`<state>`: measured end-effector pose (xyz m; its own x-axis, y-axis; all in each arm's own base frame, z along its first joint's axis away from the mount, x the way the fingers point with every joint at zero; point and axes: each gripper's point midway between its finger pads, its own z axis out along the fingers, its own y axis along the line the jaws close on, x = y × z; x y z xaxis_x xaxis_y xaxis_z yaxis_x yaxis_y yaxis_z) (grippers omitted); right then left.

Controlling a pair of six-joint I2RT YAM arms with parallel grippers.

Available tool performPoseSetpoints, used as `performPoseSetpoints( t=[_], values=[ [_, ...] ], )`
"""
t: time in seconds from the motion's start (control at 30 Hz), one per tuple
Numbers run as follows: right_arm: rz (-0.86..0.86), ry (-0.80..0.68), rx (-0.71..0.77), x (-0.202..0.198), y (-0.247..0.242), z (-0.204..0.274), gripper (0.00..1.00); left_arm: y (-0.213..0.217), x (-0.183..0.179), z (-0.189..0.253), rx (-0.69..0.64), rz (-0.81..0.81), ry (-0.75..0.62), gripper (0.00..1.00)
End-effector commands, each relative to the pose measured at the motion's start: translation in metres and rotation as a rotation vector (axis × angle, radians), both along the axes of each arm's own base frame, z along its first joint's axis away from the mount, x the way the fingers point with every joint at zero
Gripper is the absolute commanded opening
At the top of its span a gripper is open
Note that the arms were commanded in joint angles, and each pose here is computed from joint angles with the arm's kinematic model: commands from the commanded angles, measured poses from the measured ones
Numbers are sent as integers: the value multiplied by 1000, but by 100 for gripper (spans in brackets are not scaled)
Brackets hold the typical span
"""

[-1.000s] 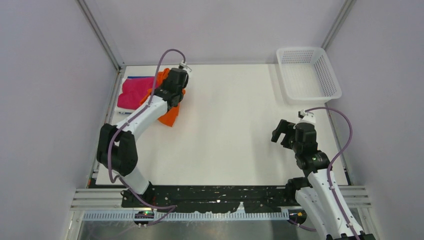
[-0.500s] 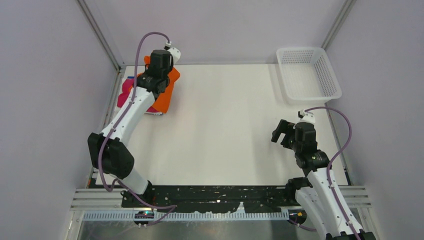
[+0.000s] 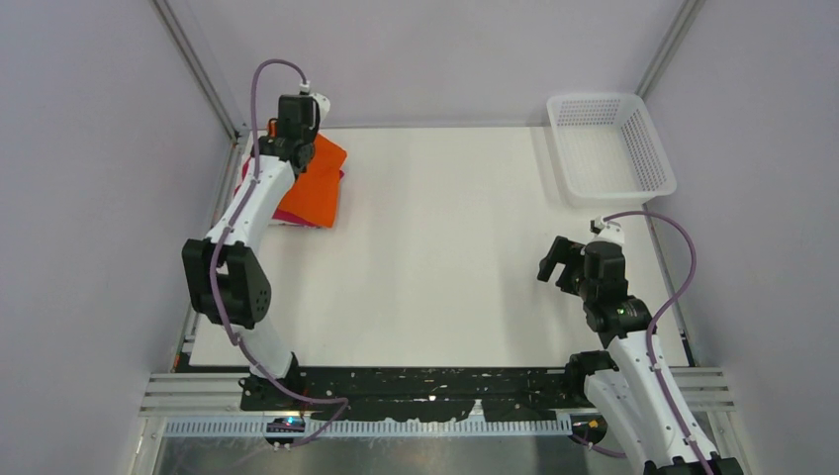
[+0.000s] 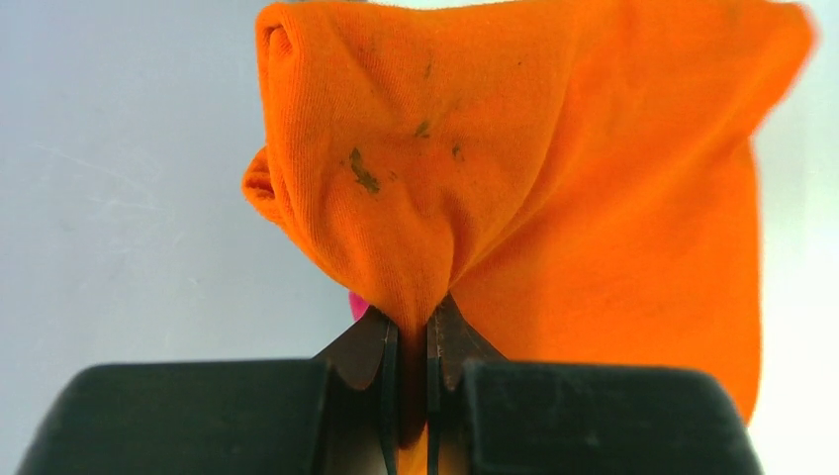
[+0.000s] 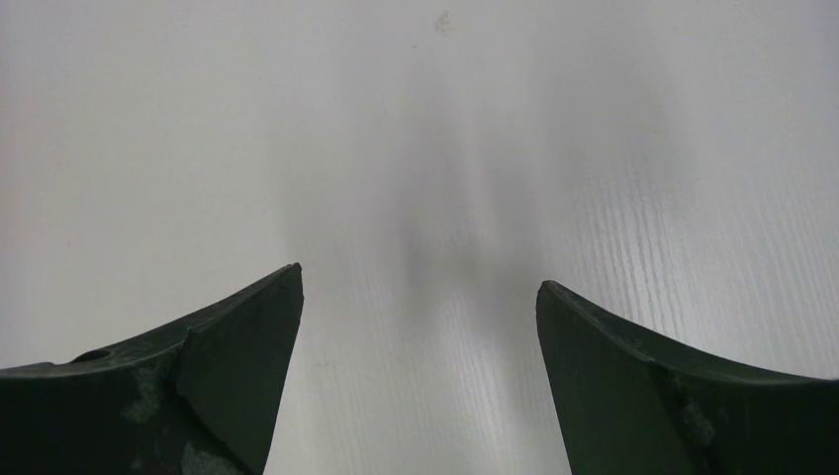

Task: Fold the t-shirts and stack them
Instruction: Put the neatly folded tshirt into the corner of the board with the left arm, then reset both arms

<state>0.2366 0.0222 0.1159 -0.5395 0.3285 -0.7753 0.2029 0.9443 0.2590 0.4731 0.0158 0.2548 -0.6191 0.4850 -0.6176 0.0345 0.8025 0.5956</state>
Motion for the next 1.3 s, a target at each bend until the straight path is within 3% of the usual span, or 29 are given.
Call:
performPoseSetpoints(
  t=[0.0,0.2,0.87,0.9,0.93,0.97,1.0,1.03,1.27],
  values=[
    [-20,-34,-13,8,-5,9,95,24,25,-12,-38,52,-9,0],
    [-48,-26,-29,7,-11,8,95,55,40,-35,-29,113,56,0],
    [-65,3,-43,9,-14,5,95,109,49,-53,-65,259,27,0],
    [-59,5,-40,9,-13,5,96,110,50,-52,-68,273,23,6],
    [-59,6,-40,9,-13,4,95,111,50,-52,-68,290,21,29],
    [-56,7,-39,9,-12,4,95,115,50,-48,-63,318,8,63],
    [-56,9,-39,9,-12,4,95,120,49,-41,-47,354,-12,82],
    [-57,11,-39,9,-12,4,95,122,48,-36,-40,379,-30,91],
    [-31,8,-22,11,-7,6,96,122,39,3,-116,442,-189,99]
  ],
)
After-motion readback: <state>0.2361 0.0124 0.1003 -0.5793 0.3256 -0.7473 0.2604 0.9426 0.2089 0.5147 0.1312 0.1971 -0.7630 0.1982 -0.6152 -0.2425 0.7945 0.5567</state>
